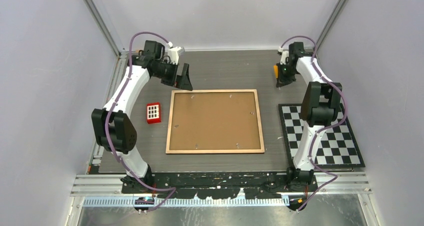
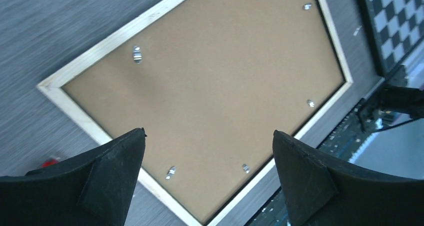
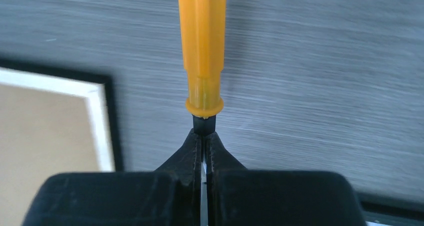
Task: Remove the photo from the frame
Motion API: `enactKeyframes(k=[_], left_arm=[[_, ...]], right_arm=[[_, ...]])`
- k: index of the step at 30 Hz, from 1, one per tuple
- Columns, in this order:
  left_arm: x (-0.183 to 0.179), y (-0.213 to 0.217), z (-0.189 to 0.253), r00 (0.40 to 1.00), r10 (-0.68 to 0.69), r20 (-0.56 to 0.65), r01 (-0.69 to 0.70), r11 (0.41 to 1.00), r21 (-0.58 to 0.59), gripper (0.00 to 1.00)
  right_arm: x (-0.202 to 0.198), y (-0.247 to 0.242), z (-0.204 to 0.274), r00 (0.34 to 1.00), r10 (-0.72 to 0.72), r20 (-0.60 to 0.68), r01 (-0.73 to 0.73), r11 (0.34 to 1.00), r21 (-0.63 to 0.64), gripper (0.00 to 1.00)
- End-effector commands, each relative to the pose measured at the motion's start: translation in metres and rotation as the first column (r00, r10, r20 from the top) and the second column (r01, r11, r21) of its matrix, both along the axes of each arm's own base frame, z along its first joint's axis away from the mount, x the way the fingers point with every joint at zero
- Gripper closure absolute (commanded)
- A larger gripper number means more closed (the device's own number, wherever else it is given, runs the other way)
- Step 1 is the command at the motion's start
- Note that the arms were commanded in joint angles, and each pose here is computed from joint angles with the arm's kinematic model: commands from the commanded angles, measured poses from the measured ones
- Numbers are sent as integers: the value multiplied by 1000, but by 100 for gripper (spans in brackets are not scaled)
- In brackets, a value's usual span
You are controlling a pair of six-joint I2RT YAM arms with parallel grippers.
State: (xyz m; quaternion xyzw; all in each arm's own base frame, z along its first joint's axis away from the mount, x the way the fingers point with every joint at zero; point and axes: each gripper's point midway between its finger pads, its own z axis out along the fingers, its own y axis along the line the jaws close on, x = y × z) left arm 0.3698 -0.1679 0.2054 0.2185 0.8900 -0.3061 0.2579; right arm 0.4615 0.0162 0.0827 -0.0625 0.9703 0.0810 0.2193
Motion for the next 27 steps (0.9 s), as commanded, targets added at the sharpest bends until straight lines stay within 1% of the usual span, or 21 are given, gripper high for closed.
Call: enactKeyframes(k=[1,6,12,15,19,23,27], left_arm=[[-1,19,16,994,22,104,-32,995,96,0],[-4,27,11,993,35,109,-50,989,140,0],[-5,35,3,993,22,114,-44,981,190,0],[-6,36,-4,994,21,106,-42,979,198,0],[-10,37,-10,996,17,85,-34,979,202,0],[-12,37,-13,998,2,69,-17,977,211,0],[-12,37,-13,998,-5,69,-10,977,213,0]], right_arm=[[-1,-46,-8,992,-105,-67,97,989,-108,100],[-2,-72,-25,982,-147,-118,127,978,-164,100],[-8,-89,-41,972,-162,-169,120,965,-233,98],[-10,-92,-46,970,-160,-181,112,962,-248,94],[-11,-94,-46,969,-161,-185,112,962,-251,86],[-11,-95,-46,970,-162,-183,113,961,-252,83],[-9,-95,-44,971,-160,-177,113,962,-250,78]])
